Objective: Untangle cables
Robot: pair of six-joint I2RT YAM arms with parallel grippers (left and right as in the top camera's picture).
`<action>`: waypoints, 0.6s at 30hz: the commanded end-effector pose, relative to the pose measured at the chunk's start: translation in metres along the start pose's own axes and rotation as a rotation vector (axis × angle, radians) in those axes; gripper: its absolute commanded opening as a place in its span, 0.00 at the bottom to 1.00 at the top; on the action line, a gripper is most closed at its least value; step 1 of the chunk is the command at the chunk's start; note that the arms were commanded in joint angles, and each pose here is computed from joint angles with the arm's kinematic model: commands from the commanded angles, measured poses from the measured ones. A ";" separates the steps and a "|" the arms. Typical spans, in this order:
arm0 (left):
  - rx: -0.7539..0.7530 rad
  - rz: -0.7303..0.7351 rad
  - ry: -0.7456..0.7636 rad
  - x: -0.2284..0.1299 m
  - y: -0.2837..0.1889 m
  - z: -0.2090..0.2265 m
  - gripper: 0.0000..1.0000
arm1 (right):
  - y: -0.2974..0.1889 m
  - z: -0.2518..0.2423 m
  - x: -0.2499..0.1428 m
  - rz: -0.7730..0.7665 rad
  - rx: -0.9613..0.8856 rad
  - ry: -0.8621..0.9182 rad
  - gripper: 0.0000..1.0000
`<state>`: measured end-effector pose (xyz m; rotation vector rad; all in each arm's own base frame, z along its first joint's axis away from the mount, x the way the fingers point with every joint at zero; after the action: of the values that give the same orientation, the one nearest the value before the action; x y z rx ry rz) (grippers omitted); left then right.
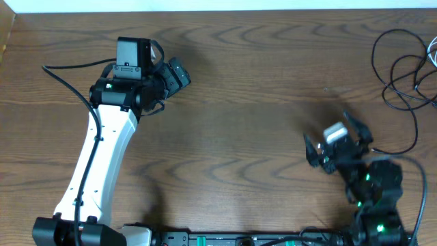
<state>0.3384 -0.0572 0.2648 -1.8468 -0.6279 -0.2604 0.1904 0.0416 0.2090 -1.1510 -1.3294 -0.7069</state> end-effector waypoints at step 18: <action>0.009 0.001 -0.004 0.001 0.002 0.002 0.95 | -0.016 0.008 -0.053 -0.141 -0.074 0.131 0.99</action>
<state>0.3383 -0.0572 0.2648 -1.8475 -0.6274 -0.2601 0.1647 0.0383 0.1559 -1.0882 -1.3582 -0.8127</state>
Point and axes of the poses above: each gripper's point midway between its finger pads, its own y axis out along the fingers, its own z axis along the line the jaws close on, x = y × z, the point moved 8 cm from there along -y, back along the fingers, and after that the axes turned 15 degrees about y, right-handed, at the moved point
